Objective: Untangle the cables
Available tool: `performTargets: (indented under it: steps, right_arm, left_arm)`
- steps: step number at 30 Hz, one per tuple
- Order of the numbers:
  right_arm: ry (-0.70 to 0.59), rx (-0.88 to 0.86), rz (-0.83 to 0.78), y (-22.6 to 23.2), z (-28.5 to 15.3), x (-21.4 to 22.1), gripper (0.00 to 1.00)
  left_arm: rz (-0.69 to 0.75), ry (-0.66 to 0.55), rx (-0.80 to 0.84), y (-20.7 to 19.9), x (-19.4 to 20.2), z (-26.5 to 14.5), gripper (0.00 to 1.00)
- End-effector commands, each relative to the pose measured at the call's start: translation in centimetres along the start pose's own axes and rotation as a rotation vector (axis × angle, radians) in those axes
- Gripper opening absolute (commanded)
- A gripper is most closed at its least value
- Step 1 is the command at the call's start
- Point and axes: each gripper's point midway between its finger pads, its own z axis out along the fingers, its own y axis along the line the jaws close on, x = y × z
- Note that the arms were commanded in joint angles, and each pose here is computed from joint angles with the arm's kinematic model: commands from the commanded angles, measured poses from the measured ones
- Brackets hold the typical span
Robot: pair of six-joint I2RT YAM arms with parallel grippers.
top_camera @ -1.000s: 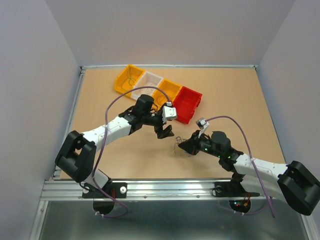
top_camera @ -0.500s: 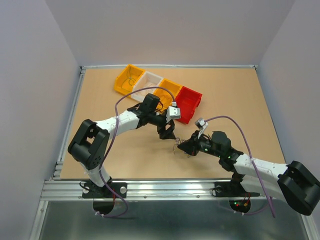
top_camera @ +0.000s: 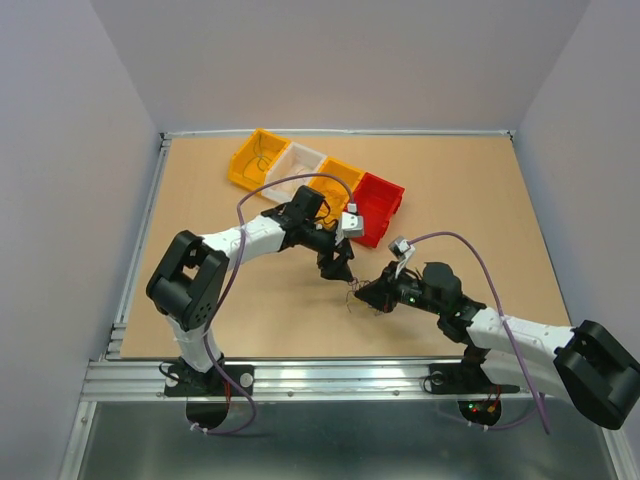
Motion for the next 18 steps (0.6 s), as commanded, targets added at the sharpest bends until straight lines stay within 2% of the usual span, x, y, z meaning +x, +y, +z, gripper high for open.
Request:
performTargets:
  steps: [1,3,6,7,9,10,15,18]
  right_arm:
    - [-0.073,-0.070,-0.058,1.8,0.6,-2.8,0.15]
    - [-0.077,-0.068,-0.061,1.8,0.6,-2.9,0.15]
    - [-0.081,-0.070,-0.063,1.9,0.5,-2.9,0.15]
    - [-0.081,-0.068,-0.060,1.9,0.5,-2.9,0.15]
    - [-0.085,-0.069,-0.060,1.9,0.4,-3.0,0.15]
    - [-0.085,-0.069,-0.062,1.9,0.3,-2.9,0.15]
    - [-0.102,-0.044,-0.054,1.5,0.0,-2.9,0.15]
    - [-0.115,-0.003,-0.036,0.7,-0.1,-2.7,0.14]
  left_arm:
    - [0.015,-0.037,0.072,-0.8,-1.8,0.0,0.77]
    - [0.005,-0.031,0.108,-1.3,-1.6,0.1,0.74]
    - [0.004,-0.016,0.138,-1.8,-1.4,0.4,0.58]
    - [0.006,-0.015,0.140,-1.9,-1.4,0.4,0.43]
    - [0.010,-0.010,0.131,-1.7,-1.5,0.4,0.20]
    - [0.009,-0.008,0.121,-1.6,-1.6,0.4,0.00]
    - [0.019,-0.048,-0.049,1.2,-3.2,-1.4,0.00]
    - [0.006,-0.105,-0.174,2.8,-4.5,-4.1,0.00]
